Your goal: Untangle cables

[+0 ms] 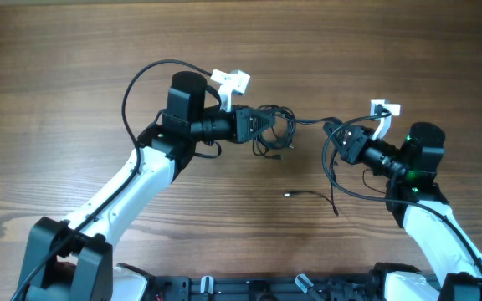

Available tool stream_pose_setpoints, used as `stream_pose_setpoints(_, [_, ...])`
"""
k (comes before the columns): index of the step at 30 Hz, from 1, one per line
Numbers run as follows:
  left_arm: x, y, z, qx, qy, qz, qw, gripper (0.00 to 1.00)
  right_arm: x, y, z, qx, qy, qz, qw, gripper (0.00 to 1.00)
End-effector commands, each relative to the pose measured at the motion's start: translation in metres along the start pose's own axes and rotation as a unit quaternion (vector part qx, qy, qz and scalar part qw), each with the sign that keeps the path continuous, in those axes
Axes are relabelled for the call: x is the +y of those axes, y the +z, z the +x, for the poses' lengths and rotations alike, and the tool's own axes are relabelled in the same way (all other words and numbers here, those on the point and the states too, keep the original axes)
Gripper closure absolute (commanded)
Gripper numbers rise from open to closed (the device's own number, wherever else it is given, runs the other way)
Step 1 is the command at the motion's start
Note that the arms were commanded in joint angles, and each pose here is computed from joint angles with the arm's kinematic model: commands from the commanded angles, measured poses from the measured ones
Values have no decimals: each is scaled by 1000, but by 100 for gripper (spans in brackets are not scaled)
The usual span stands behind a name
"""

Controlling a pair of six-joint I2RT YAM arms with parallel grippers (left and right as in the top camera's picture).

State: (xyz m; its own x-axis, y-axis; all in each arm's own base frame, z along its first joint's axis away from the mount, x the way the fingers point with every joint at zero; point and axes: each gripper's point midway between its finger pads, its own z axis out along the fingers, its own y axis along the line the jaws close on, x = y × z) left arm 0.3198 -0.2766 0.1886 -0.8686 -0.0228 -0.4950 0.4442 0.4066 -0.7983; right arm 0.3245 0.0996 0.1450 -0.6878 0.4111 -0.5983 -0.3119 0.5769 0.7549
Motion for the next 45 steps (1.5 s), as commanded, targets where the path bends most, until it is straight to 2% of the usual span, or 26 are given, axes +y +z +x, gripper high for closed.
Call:
stream_pose_setpoints(1, [-37,-6,19,50,64,90,993,96,-30,-7,-28,-69,-3,84,994,84])
stream_pose_setpoints(2, [-36,-6,21,54,57,88,993,96,-28,-8,-33,-80,5,82,993,41])
stream_pose_setpoints(4, [-33,-6,18,47,60,80,994,96,-21,-6,-30,-71,20,60,995,24])
stream_pose_setpoints(5, [-33,-5,17,45,61,78,994,96,-17,-5,-27,-62,20,50,997,12])
stream_pose_setpoints(6, [-33,-6,17,44,63,78,994,96,-13,-5,-24,-54,21,39,998,5])
stream_pose_setpoints(7, [-31,-7,15,41,61,76,994,96,-11,-4,-23,-50,31,32,998,1])
stream_pose_setpoints(10, [-19,-13,4,22,43,55,997,96,-6,-4,-20,-41,81,16,996,0])
stream_pose_setpoints(12, [2,-12,-9,-14,-13,-5,1000,96,6,-3,-11,-13,78,-17,997,0])
stream_pose_setpoints(14, [22,-14,-21,-54,-61,-61,995,96,22,-5,2,24,29,-64,997,0])
stream_pose_setpoints(16, [34,-17,-28,-80,-87,-94,989,96,31,-7,18,57,-8,-99,993,2])
stream_pose_setpoints(19, [39,-17,-16,-56,-78,-103,990,96,61,-20,38,102,-71,-197,973,7])
stream_pose_setpoints(20, [26,-14,-2,-14,-26,-66,997,96,64,-21,39,100,-103,-210,967,7])
stream_pose_setpoints(21, [2,-13,16,35,38,8,999,96,64,-21,38,88,-151,-215,961,11])
stream_pose_setpoints(23, [-21,-16,32,73,59,81,992,96,61,-18,31,64,-207,-201,955,20])
stream_pose_setpoints(25, [-34,-19,37,86,67,119,987,96,55,-13,29,58,-208,-177,960,17])
stream_pose_setpoints(28, [-51,-20,46,107,72,162,978,96,68,-6,42,78,-216,-199,953,11])
stream_pose_setpoints(32, [-62,-12,59,127,78,175,973,96,80,-1,55,95,-229,-221,943,12])
stream_pose_setpoints(33, [-65,-10,62,133,79,179,972,96,80,-1,55,94,-230,-220,943,14])
stream_pose_setpoints(36, [-70,-7,67,141,82,183,970,96,80,-1,55,94,-230,-221,943,25])
stream_pose_setpoints(38, [-70,-7,67,141,82,183,970,96,80,-1,55,94,-230,-221,943,38])
stream_pose_setpoints(39, [-70,-7,67,141,82,183,970,96,80,-1,55,94,-230,-221,943,48])
stream_pose_setpoints(41, [-65,-5,65,135,83,169,973,93,80,-1,55,95,-228,-221,944,86])
stream_pose_setpoints(42, [-61,-3,63,129,81,155,976,88,80,-1,54,96,-219,-220,946,96])
stream_pose_setpoints(43, [-54,0,59,119,82,133,981,75,77,1,51,93,-204,-207,952,96])
stream_pose_setpoints(44, [-47,3,56,110,83,111,984,69,70,6,44,85,-172,-176,966,96])
stream_pose_setpoints(45, [-41,4,52,101,85,92,987,59,60,11,34,68,-134,-135,979,96])
